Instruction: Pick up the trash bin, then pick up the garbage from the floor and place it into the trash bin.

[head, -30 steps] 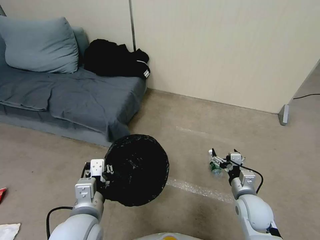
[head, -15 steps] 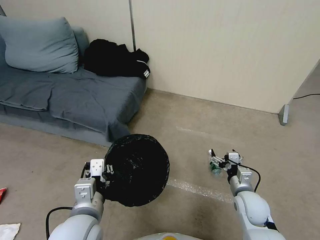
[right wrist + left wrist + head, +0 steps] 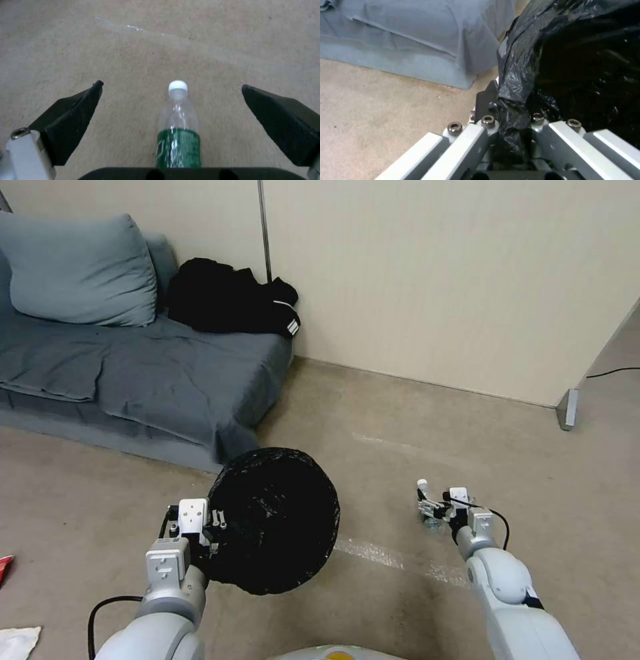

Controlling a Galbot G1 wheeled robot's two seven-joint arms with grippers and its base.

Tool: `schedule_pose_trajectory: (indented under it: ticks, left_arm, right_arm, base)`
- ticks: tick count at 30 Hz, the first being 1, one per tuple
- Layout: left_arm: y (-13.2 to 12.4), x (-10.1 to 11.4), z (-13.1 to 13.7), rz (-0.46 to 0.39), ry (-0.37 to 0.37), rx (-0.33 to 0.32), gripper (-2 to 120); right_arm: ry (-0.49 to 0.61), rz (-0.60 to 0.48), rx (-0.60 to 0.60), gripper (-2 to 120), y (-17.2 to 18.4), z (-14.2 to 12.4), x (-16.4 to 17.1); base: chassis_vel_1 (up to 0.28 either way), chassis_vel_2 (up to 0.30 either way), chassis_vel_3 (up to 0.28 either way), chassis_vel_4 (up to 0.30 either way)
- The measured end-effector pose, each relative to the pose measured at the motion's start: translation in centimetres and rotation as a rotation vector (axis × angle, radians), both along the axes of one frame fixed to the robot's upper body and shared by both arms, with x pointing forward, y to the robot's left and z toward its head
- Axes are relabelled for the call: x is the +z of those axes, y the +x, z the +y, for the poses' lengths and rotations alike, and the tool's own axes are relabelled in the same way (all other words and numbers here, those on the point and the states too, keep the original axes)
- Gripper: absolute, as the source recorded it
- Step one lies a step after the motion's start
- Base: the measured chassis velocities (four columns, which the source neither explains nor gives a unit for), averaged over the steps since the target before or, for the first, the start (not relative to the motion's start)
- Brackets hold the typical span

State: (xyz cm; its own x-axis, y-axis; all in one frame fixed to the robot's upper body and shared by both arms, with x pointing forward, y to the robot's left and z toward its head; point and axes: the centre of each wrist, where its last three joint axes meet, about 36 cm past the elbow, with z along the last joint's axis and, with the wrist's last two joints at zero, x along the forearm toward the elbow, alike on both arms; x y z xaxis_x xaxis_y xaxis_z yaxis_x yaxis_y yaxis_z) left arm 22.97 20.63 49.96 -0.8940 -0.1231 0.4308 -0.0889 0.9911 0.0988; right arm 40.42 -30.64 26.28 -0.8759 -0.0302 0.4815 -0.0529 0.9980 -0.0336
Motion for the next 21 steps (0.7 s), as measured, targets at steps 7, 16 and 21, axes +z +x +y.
schedule_pose_trajectory:
  ticks: [7, 16, 21]
  left_arm:
    - [-0.1, 0.0, 0.0, 0.001, 0.001, 0.001, 1]
    - [0.1, -0.3, 0.1, 0.003, 0.003, 0.001, 1]
    - [0.1, -0.2, 0.1, 0.001, -0.005, 0.0, 1]
  right_arm:
    - [-0.013, 0.03, 0.005, 100, 2.2, -0.9, -2.3]
    - [0.002, 0.11, -0.015, 100, 3.3, -1.1, -6.1]
    - [0.002, 0.137, -0.022, 99, 2.9, -0.9, -7.7]
  base:
    - [0.0, 0.0, 0.0, 0.0]
    - [0.0, 0.0, 0.0, 0.0]
    - [0.0, 0.0, 0.0, 0.0]
